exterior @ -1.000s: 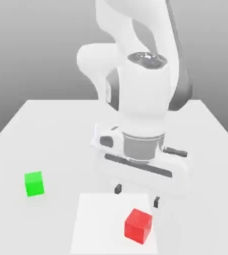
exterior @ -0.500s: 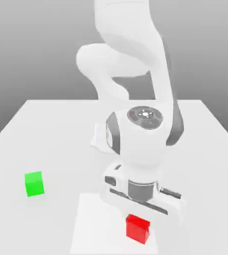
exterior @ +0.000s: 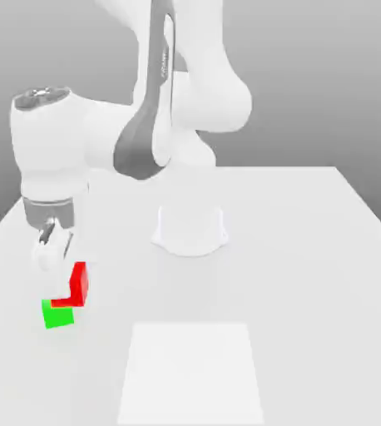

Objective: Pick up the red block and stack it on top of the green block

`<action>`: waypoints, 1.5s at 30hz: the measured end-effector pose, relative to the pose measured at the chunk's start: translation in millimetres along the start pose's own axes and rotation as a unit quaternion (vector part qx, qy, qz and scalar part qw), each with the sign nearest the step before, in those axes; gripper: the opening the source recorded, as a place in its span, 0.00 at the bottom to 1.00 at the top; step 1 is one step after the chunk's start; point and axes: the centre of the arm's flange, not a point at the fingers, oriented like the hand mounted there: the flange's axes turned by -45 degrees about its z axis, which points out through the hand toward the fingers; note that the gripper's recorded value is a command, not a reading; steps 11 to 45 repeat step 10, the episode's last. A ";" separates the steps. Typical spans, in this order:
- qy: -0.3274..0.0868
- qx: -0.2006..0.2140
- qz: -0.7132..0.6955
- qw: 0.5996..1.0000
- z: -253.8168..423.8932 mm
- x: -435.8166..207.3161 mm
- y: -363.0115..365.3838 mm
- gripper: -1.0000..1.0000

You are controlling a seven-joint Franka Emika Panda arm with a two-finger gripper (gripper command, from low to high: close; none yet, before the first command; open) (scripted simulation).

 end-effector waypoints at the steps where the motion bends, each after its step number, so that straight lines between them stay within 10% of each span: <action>1: -0.002 0.001 0.034 0.999 2.8 11.5 10.2 0.00; 7: -0.005 0.003 0.068 0.998 54.1 22.4 20.1 0.00; 8: -0.005 0.003 0.068 0.998 60.9 21.7 20.5 1.00; 45: -0.005 0.003 0.068 0.998 60.9 21.7 20.5 1.00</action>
